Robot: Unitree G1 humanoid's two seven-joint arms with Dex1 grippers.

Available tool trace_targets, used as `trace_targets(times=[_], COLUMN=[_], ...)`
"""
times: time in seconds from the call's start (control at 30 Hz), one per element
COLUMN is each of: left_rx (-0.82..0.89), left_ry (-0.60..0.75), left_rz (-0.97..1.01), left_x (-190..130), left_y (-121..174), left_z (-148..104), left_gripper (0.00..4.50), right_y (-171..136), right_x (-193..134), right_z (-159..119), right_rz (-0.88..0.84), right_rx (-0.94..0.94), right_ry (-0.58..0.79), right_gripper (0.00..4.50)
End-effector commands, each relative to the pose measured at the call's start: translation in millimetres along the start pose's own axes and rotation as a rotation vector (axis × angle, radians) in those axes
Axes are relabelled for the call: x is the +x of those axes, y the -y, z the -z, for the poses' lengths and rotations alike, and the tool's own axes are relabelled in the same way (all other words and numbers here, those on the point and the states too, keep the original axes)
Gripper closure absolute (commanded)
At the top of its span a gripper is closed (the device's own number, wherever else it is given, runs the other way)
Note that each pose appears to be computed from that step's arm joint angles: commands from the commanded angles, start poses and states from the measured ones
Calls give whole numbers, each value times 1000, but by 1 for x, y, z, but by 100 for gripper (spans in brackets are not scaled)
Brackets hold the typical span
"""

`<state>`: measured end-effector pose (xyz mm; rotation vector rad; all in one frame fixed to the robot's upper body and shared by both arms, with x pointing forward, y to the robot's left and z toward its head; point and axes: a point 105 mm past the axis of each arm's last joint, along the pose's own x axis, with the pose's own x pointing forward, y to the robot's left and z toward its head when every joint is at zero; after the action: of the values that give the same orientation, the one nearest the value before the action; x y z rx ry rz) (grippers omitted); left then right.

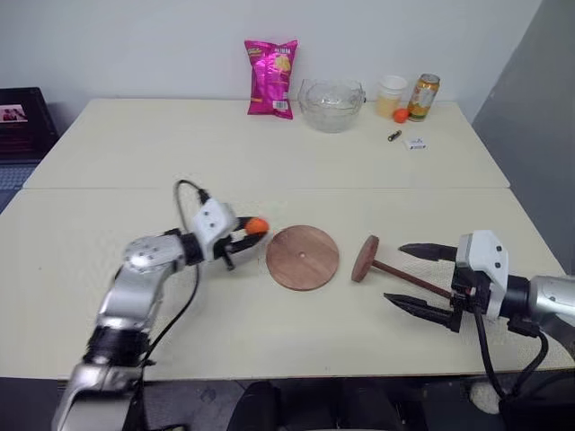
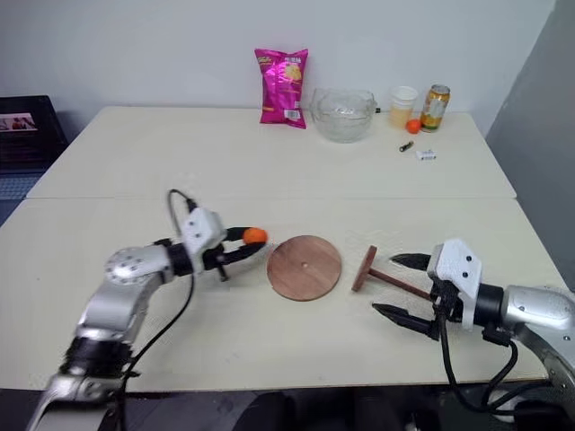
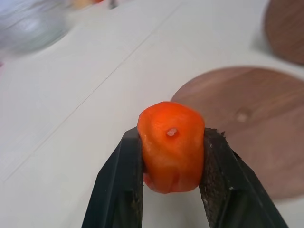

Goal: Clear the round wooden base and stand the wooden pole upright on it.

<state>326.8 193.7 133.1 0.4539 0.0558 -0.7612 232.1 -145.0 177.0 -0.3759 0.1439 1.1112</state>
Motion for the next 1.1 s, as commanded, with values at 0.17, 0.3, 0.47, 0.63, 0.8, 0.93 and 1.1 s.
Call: trace_targets(times=[0.17,0.3,0.47,0.63,0.8,0.93,1.1], left_rx=[-78,-137,-173,-220,-285,-322,-312], left_ry=[-46,-63,-86,-103,-89,-75,-77], left_rz=[-385,-533,-608,-603,-587,-565,-553], left_x=[-67,-85,-94,-93,-90,-87,-87], left_y=[-34,-45,-53,-53,-51,-48,-46], left_z=[19,33,48,60,63,65,63], left_gripper=[336,336,336,336,336,230,119], right_y=[13,15,13,12,11,10,11], right_x=[30,50,59,62,62,60,59], right_z=[-31,-39,-40,-38,-35,-32,-31], right_rz=[-176,-258,-334,-368,-371,-363,-348], right_rx=[-96,-118,-152,-173,-178,-180,-177], right_ry=[77,94,91,85,80,70,66], right_gripper=[0,0,0,0,0,0,0])
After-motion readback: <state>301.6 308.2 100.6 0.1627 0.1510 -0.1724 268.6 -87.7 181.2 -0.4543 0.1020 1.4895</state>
